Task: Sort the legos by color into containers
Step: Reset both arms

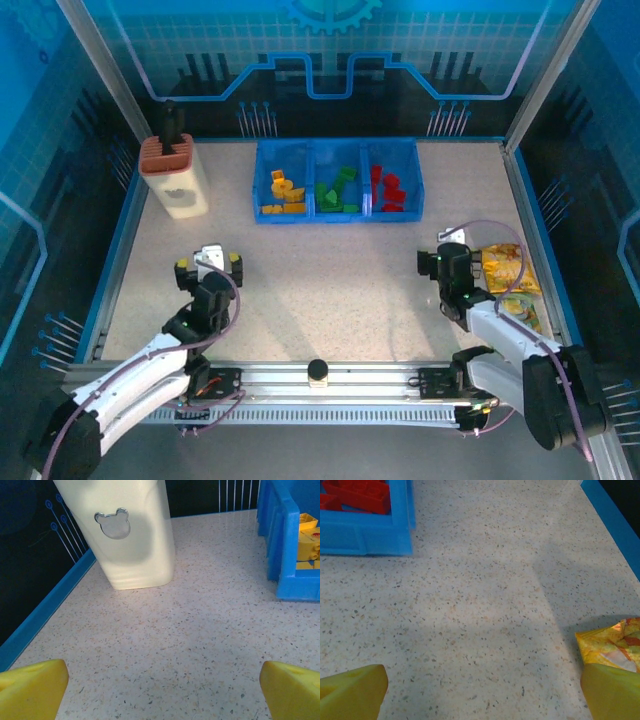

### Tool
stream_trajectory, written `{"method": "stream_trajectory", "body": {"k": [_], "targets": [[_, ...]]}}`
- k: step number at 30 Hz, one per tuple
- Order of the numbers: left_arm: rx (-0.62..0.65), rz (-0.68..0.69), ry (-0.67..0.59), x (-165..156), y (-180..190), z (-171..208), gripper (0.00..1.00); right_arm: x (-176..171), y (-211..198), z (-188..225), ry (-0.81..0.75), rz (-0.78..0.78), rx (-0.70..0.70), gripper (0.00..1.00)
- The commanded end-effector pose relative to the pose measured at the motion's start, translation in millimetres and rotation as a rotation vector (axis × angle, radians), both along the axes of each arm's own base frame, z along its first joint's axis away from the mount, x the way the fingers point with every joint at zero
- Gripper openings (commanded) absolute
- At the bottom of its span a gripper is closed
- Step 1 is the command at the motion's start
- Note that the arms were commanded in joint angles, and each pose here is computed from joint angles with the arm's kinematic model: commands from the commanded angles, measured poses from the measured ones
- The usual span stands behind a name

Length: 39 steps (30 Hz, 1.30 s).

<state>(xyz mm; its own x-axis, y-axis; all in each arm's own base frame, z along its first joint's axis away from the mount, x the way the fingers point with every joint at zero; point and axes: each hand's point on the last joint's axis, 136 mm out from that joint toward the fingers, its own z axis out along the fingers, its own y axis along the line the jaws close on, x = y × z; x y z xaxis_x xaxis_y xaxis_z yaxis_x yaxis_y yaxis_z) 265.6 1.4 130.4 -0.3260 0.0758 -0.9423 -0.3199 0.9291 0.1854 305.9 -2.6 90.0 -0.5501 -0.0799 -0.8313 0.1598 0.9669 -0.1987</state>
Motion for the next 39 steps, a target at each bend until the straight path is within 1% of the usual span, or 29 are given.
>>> {"method": "stream_trajectory", "body": {"k": [1, 10, 21, 29, 32, 33, 34, 36, 39], "targets": [[-0.028, -0.020, -0.053, 11, -4, 10, 0.99, 18, -3, 26, -0.108, -0.025, 0.009, 1.00], [-0.040, -0.005, -0.081, 28, 1, 11, 0.99, 29, -6, 36, -0.198, -0.040, -0.006, 1.00], [-0.058, 0.002, -0.133, 36, 7, 13, 0.99, 28, -8, 50, -0.360, -0.045, -0.005, 1.00], [-0.048, -0.014, -0.176, 47, 4, 15, 0.99, 30, -10, 57, -0.476, -0.056, -0.012, 1.00], [-0.040, -0.017, -0.206, 50, 3, 18, 0.99, 29, -17, 43, -0.504, -0.084, 0.026, 1.00], [-0.037, -0.020, -0.216, 51, 3, 18, 0.99, 33, -20, 44, -0.528, -0.095, 0.018, 1.00], [-0.033, -0.024, -0.222, 52, 3, 18, 0.99, 40, -12, 47, -0.510, -0.057, 0.006, 1.00], [-0.024, -0.041, -0.242, 55, -1, 19, 0.99, 44, -6, 43, -0.471, -0.032, -0.007, 1.00], [-0.008, -0.062, -0.267, 59, -4, 20, 0.99, 38, -2, 45, -0.514, -0.008, -0.009, 1.00]]}}
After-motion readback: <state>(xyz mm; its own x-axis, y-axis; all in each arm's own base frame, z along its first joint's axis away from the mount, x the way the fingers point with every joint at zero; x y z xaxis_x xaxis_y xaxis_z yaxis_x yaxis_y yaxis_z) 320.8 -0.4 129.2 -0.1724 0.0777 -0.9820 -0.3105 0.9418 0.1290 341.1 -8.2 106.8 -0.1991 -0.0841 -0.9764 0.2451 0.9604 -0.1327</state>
